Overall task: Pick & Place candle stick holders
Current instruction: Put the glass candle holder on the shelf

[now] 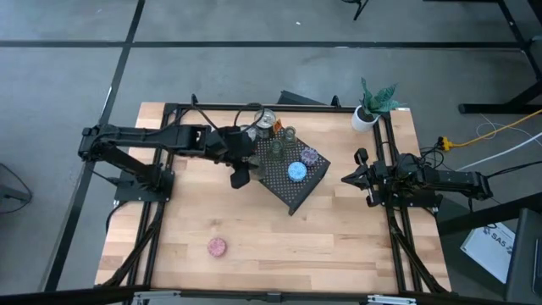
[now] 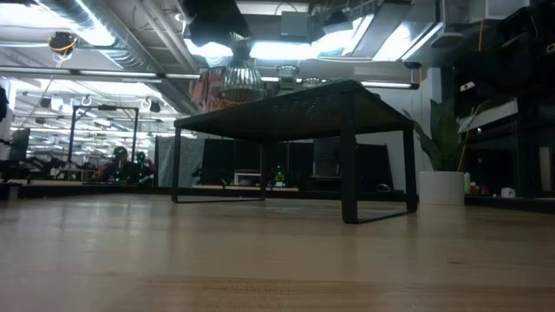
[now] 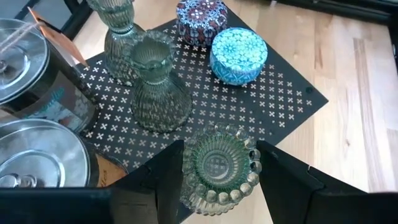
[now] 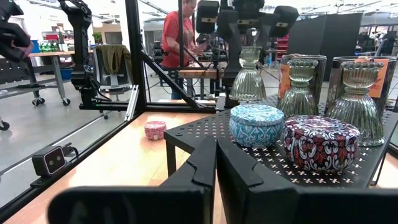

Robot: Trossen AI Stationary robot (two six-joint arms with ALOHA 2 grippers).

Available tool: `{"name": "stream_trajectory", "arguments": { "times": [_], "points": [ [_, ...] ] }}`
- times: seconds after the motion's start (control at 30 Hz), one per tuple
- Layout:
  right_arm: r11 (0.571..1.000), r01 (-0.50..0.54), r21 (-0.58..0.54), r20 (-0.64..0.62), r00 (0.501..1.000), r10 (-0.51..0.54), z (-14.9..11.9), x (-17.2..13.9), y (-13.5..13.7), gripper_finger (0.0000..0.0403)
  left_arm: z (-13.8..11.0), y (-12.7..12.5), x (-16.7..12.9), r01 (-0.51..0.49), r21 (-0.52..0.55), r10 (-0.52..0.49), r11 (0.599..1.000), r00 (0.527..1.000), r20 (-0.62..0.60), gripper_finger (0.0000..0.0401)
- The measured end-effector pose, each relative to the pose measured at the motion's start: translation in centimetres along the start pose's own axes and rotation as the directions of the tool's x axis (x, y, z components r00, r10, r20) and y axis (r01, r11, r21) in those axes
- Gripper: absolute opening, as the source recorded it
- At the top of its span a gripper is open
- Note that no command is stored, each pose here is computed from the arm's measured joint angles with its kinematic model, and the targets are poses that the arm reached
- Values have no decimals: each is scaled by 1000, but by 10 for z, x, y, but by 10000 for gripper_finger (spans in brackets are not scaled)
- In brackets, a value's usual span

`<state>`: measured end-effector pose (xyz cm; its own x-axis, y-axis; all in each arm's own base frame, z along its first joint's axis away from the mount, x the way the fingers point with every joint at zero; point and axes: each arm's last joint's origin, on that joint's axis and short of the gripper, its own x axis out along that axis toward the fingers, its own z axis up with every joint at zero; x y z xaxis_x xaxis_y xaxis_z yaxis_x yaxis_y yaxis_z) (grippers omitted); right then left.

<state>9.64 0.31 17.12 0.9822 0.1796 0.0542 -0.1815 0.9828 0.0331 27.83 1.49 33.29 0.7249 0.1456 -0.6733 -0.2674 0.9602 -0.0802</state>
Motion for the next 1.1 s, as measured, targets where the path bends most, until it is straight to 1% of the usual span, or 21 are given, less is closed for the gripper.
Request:
{"name": "stream_trajectory", "arguments": {
  "times": [0.27, 0.7, 1.03, 1.1],
  "points": [
    [1000, 0, 0, 0, 1000, 0, 0, 0, 0, 16, -1, 1, 14, -14, 39, 15, 999, 999, -28, 178],
    [1000, 0, 0, 0, 1000, 0, 0, 0, 0, 16, 2, 20, 19, -50, -2, 50, 999, 998, -35, 178],
    [1000, 0, 0, 0, 1000, 0, 0, 0, 0, 16, 3, 24, 19, -43, -13, 42, 999, 998, -36, 178],
    [1000, 0, 0, 0, 1000, 0, 0, 0, 0, 16, 3, 23, 19, -25, -14, 25, 1000, 999, -38, 178]
  ]
}}
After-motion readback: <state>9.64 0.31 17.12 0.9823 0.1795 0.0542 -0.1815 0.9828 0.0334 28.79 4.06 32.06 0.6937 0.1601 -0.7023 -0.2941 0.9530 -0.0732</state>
